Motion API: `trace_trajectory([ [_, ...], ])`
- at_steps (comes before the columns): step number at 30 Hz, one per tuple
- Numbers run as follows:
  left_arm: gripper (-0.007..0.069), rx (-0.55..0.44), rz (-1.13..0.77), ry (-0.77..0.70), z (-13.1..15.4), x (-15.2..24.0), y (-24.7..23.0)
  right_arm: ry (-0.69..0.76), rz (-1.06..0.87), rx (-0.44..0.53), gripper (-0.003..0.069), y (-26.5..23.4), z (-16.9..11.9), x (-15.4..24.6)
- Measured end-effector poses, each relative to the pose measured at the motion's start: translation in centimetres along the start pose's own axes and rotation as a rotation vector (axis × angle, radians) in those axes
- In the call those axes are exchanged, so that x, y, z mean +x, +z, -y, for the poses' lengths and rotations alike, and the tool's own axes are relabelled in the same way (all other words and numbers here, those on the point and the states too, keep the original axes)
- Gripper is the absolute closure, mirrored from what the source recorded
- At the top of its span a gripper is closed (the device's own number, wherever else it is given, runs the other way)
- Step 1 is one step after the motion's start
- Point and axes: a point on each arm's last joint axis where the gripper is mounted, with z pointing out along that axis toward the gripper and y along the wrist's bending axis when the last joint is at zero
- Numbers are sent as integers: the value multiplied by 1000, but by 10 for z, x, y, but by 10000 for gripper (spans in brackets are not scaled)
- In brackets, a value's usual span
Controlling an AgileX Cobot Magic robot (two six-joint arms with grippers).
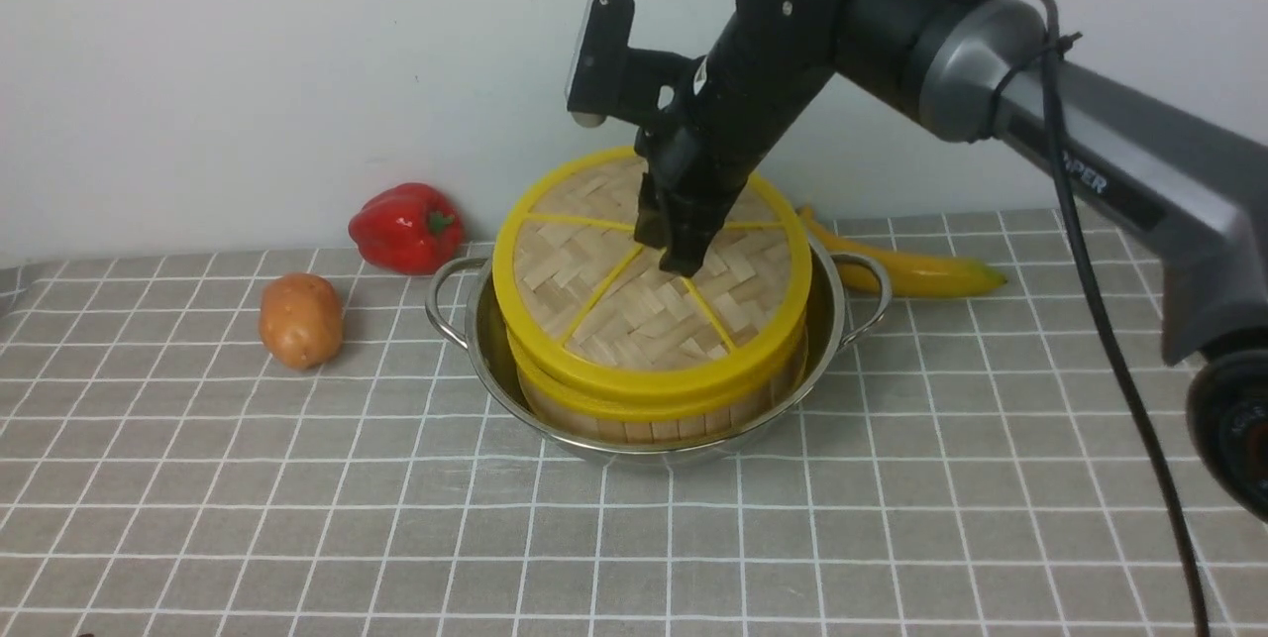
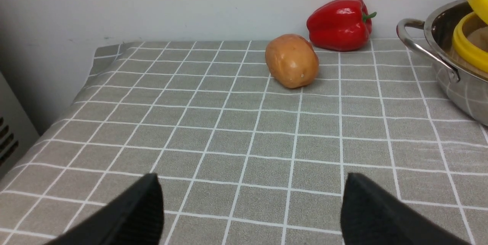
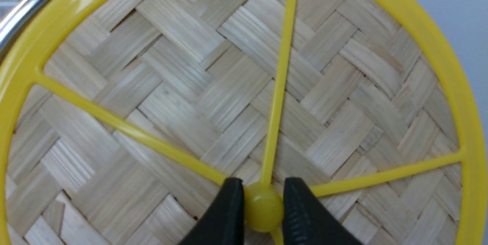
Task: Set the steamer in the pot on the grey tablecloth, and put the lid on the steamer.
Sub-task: 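Place the bamboo steamer lid onto the steamer basket in the pot with the right gripper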
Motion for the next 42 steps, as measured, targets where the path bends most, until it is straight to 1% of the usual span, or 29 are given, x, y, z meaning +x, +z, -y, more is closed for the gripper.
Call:
trace_trajectory([
  [5,47,0,0,0,0,0,0,8,-6,-4,515,-1,0,0],
  [23,47,0,0,0,0,0,0,0,-16,-11,515,24,0,6],
  [42,47,0,0,0,0,0,0,0,-12,-10,512,24,0,5],
])
